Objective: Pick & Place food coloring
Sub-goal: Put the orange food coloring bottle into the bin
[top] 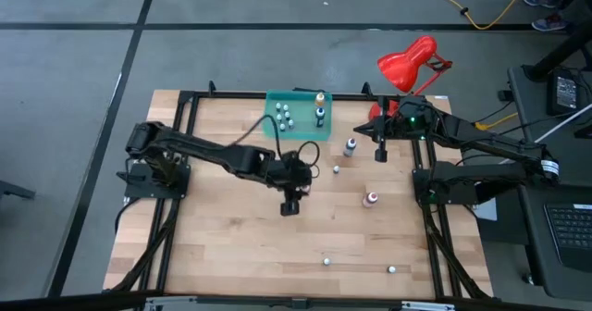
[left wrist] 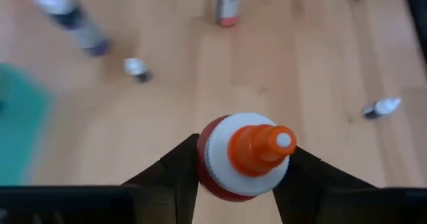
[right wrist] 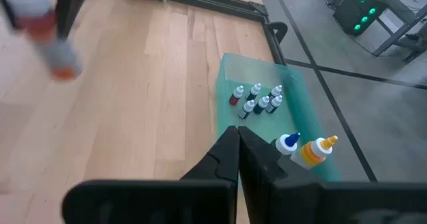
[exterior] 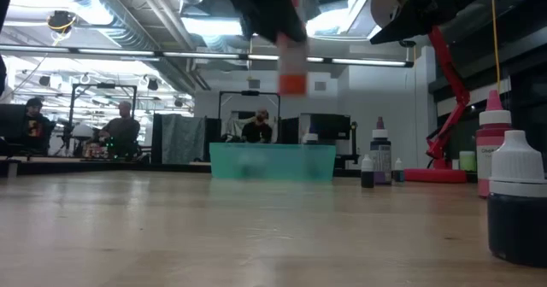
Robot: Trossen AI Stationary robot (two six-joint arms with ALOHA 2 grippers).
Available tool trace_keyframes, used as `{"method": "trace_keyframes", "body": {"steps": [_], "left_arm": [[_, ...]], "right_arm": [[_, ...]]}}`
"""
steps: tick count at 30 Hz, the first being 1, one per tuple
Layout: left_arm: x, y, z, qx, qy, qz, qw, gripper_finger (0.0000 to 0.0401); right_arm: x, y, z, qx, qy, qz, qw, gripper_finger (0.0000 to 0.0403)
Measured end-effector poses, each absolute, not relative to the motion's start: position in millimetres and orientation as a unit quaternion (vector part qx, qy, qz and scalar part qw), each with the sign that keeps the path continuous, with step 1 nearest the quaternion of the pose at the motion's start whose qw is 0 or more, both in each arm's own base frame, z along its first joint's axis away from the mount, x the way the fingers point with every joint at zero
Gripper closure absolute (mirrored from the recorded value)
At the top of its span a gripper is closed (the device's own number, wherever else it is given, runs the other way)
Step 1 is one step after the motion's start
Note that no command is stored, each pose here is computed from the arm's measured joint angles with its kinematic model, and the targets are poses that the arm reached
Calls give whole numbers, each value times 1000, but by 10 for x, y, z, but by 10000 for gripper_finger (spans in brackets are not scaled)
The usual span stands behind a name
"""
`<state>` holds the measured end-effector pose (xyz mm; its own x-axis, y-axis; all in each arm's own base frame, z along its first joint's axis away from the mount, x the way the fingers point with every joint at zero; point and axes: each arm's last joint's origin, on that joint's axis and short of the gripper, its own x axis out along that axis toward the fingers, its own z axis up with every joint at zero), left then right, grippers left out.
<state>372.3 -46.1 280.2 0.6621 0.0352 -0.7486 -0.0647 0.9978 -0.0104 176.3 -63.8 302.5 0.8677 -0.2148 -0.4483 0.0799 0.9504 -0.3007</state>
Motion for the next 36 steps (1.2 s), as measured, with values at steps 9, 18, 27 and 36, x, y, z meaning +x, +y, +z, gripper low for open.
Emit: {"method": "trace_keyframes", "body": {"steps": [9,18,27,36], "left_arm": [[3322,-210,3583,-13,412,123,903,252],[3264,256,3750,-50,387,155,908,253],[3225,1059,3662,-95,387,199,895,253],[3375,1879,3344,-123,411,189,883,254]], "right_arm": [[1761,-637,3020,-135,248,-77,956,391],[1760,-641,3019,-101,246,-90,960,391],[1759,-646,3020,-117,248,-95,957,391],[1760,-672,3040,-141,240,-95,956,391]]}}
